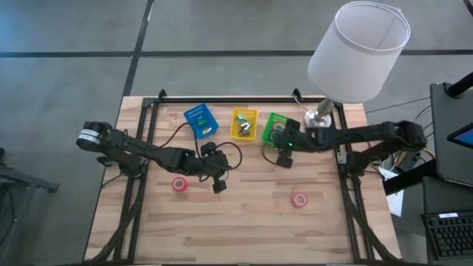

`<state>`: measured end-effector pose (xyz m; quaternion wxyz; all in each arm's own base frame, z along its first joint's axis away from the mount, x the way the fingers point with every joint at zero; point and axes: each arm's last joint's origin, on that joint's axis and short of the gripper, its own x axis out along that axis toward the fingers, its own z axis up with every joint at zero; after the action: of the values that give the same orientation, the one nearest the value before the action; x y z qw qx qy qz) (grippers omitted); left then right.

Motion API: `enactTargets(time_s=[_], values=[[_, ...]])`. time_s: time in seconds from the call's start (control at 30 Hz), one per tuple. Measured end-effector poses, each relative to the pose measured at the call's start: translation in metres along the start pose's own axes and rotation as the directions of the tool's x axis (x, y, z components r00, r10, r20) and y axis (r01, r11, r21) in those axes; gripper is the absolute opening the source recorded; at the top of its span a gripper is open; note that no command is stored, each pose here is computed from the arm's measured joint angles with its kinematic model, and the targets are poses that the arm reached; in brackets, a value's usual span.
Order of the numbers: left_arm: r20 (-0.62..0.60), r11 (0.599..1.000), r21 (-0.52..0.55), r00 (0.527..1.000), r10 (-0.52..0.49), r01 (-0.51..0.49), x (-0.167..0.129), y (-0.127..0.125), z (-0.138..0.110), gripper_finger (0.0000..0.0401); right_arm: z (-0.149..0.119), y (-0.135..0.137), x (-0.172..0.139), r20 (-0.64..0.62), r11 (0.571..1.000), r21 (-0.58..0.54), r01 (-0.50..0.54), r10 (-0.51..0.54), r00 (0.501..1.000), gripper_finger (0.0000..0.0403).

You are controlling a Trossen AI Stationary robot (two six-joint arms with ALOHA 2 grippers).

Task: Pick and place Stapler, Stapler remover, tape
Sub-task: Put the pink tape into the green bin

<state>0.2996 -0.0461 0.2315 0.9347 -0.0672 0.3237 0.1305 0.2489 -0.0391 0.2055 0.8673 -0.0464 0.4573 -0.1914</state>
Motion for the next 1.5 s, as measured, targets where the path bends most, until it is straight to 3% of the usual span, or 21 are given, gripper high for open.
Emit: enactTargets(time_s=[0.2, 0.5, 0.7, 0.97, 1.23, 1.5], values=[[0.001, 1.0, 0.03, 1.0, 0.001, -0.001, 0.0, 0.0, 0.0, 0.0009, -0.015, 0.02, -0.041, -0.017, 0.972, 0.176, -0.158, 0.164, 0.986, 0.0163], [0.053, 0.999, 0.023, 0.998, 0.03, -0.032, 0.004, 0.014, 0.012, 0.0009, -0.058, 0.07, -0.052, -0.147, 0.902, 0.33, -0.279, 0.341, 0.928, 0.0157], [0.078, 0.998, 0.005, 0.995, 0.069, -0.069, 0.008, 0.03, 0.019, 0.0009, -0.078, 0.086, -0.057, -0.293, 0.87, 0.462, -0.172, 0.333, 0.896, 0.0158], [0.076, 0.995, 0.032, 0.993, 0.095, -0.098, 0.011, 0.042, 0.022, 0.001, -0.089, 0.098, -0.053, -0.4, 0.785, 0.62, -0.005, 0.321, 0.858, 0.0155], [0.094, 0.983, 0.14, 0.99, 0.109, -0.121, 0.012, 0.048, 0.025, 0.001, -0.085, 0.119, -0.039, -0.518, 0.836, 0.549, -0.015, 0.354, 0.779, 0.0155], [0.113, 0.972, 0.191, 0.987, 0.117, -0.137, 0.013, 0.052, 0.028, 0.001, -0.073, 0.129, -0.035, -0.513, 0.862, 0.504, -0.055, 0.349, 0.784, 0.0155]])
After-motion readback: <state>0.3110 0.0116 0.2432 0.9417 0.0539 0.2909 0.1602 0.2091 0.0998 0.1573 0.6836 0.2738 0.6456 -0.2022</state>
